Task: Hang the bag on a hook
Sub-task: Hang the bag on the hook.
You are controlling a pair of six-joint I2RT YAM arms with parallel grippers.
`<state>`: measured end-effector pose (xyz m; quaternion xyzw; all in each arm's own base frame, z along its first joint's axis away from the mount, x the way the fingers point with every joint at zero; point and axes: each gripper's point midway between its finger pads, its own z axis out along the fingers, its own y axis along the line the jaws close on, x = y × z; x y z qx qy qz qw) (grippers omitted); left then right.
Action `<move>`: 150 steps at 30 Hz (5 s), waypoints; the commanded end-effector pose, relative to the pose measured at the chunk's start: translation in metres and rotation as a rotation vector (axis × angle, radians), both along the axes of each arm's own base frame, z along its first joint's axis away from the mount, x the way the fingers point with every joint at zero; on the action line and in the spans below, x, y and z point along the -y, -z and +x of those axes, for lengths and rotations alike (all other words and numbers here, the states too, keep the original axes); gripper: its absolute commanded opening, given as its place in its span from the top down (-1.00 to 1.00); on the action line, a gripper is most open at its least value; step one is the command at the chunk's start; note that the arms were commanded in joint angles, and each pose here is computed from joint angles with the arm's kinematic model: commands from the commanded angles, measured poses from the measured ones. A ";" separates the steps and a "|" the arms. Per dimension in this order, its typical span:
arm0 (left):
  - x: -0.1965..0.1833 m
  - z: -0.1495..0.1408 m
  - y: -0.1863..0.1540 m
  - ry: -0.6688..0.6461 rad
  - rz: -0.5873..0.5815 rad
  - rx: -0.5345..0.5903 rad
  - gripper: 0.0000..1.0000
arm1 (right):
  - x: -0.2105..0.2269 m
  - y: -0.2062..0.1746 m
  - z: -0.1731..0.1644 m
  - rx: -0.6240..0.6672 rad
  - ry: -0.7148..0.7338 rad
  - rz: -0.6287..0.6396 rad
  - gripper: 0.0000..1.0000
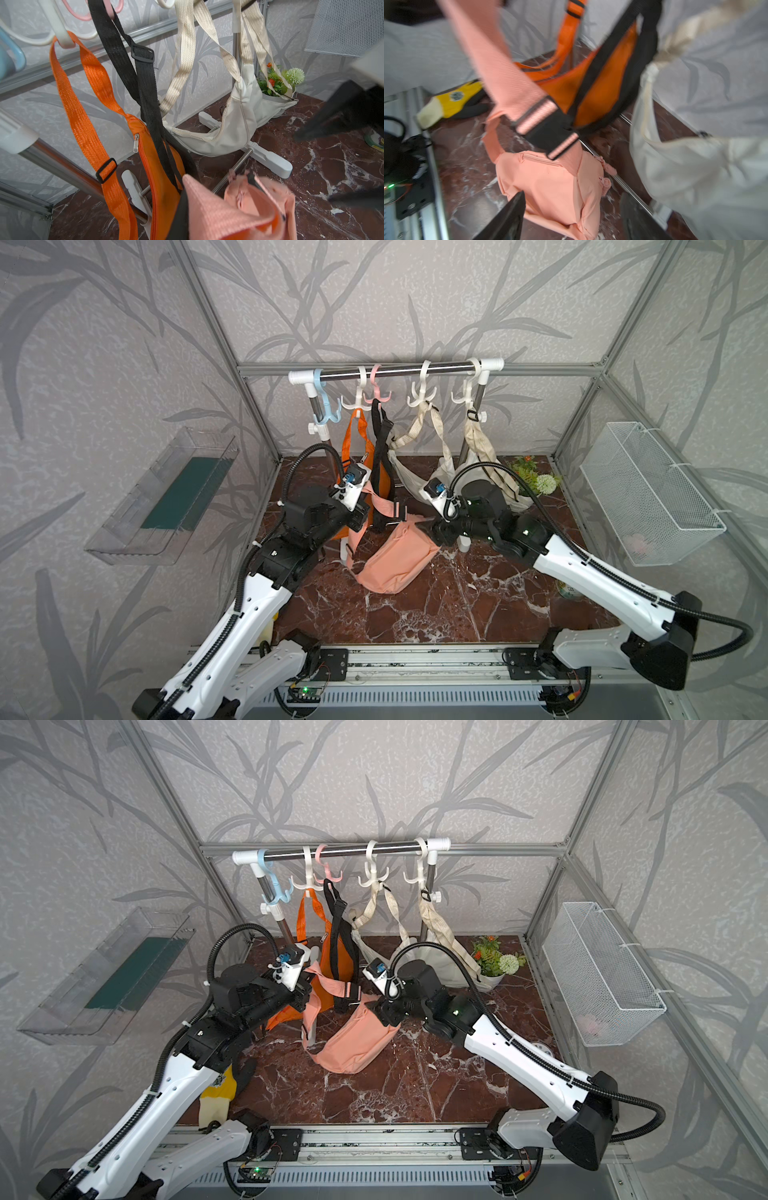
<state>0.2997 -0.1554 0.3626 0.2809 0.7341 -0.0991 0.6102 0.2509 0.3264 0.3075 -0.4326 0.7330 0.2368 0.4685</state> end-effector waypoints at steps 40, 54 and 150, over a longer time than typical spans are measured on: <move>-0.076 -0.005 -0.025 -0.211 -0.025 0.003 1.00 | -0.110 -0.059 0.070 0.116 0.006 0.181 1.00; -0.111 0.022 -0.089 -0.339 -0.162 -0.046 1.00 | -0.129 -0.149 0.091 0.168 0.016 0.226 1.00; -0.135 0.012 -0.109 -0.414 -0.330 0.215 -0.99 | -0.006 -0.128 0.097 0.249 0.200 0.215 -0.98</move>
